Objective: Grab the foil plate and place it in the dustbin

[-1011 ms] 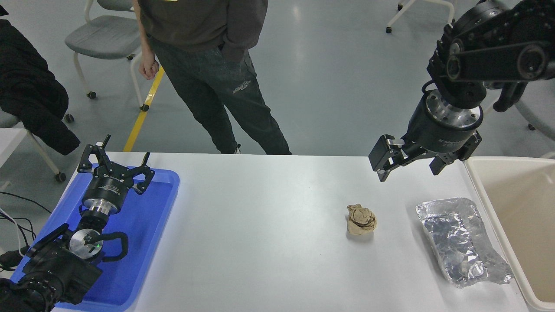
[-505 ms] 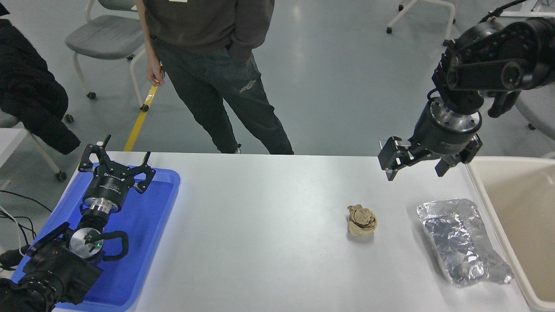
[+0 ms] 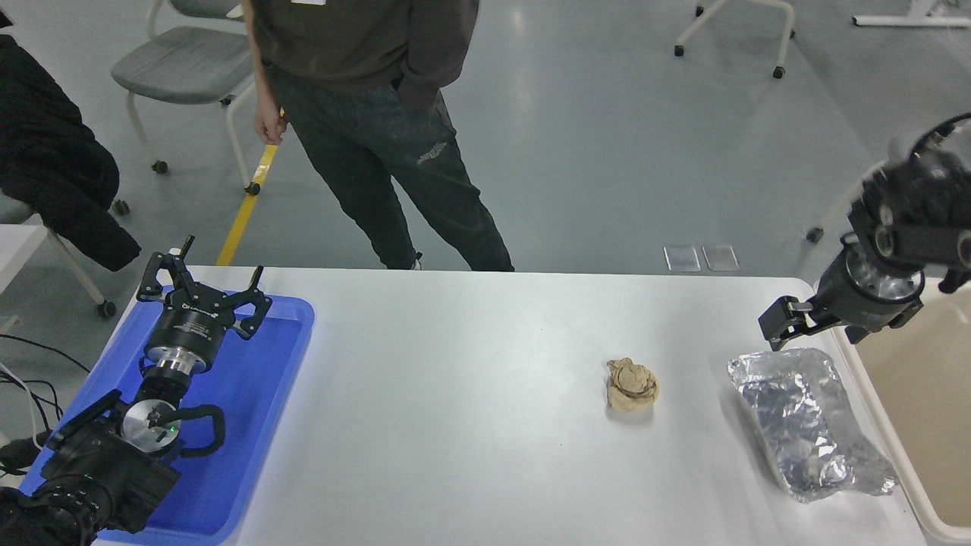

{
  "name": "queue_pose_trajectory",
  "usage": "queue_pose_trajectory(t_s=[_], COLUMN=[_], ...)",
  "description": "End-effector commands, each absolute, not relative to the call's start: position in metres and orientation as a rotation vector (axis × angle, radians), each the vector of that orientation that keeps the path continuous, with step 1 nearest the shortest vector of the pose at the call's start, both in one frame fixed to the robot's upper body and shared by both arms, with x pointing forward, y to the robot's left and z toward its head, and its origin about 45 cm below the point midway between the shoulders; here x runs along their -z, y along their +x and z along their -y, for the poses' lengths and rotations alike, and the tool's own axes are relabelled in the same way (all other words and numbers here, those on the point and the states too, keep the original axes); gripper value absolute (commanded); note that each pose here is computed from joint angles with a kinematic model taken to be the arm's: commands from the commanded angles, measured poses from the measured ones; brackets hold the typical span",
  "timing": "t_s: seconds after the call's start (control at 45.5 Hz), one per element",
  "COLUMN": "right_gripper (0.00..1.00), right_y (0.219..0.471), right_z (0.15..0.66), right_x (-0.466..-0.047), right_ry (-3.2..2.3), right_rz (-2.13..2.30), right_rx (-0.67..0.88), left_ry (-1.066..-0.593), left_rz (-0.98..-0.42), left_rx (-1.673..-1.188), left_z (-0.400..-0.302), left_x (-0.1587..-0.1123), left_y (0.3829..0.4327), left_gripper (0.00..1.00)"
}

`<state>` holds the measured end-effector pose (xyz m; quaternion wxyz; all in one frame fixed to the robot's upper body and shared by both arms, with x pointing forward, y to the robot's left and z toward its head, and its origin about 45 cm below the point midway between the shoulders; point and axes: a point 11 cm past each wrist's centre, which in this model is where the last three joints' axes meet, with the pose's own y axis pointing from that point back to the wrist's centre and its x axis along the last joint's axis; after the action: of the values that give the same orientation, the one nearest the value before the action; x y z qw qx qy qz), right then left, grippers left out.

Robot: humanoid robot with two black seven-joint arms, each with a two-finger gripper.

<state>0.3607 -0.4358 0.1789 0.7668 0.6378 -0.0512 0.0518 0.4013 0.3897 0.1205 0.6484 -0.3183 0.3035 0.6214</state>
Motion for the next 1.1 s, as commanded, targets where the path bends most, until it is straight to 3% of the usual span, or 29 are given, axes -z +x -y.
queue_pose_trajectory(t_s=[0.0, 0.154, 0.44, 0.703, 0.791, 0.857, 0.879, 1.077], right_gripper=[1.0, 1.0, 0.96, 0.56, 0.24, 0.1, 0.01, 0.0], right_y=[0.316, 0.287, 0.295, 0.312, 0.31, 0.309, 0.309, 0.311], right_z=[0.486, 0.501, 0.491, 0.482, 0.483, 0.484, 0.485, 0.483], right_x=[-0.121, -0.089, -0.071, -0.069, -0.068, -0.068, -0.068, -0.07], right_ry=[1.338, 1.298, 1.343, 1.353, 1.347, 1.347, 1.345, 1.353], right_rz=[0.157, 0.128, 0.27, 0.355, 0.343, 0.335, 0.336, 0.339], right_rx=[-0.084, -0.111, -0.153, -0.215, -0.212, -0.204, -0.204, -0.206], left_ry=[-0.724, -0.726, -0.725, -0.725, -0.725, -0.725, -0.724, -0.725], left_rz=[-0.69, -0.688, -0.689, -0.689, -0.689, -0.689, -0.687, -0.689], left_rx=[-1.413, -1.412, -1.414, -1.412, -1.412, -1.412, -1.413, -1.412], left_z=[-0.3897, -0.3899, -0.3899, -0.3896, -0.3896, -0.3896, -0.3903, -0.3896], left_x=[-0.1205, -0.1213, -0.1206, -0.1211, -0.1211, -0.1211, -0.1214, -0.1211], left_y=[0.4012, 0.4016, 0.4012, 0.4018, 0.4018, 0.4018, 0.4017, 0.4018], left_gripper=[1.0, 1.0, 1.0, 1.0, 1.0, 1.0, 1.0, 1.0])
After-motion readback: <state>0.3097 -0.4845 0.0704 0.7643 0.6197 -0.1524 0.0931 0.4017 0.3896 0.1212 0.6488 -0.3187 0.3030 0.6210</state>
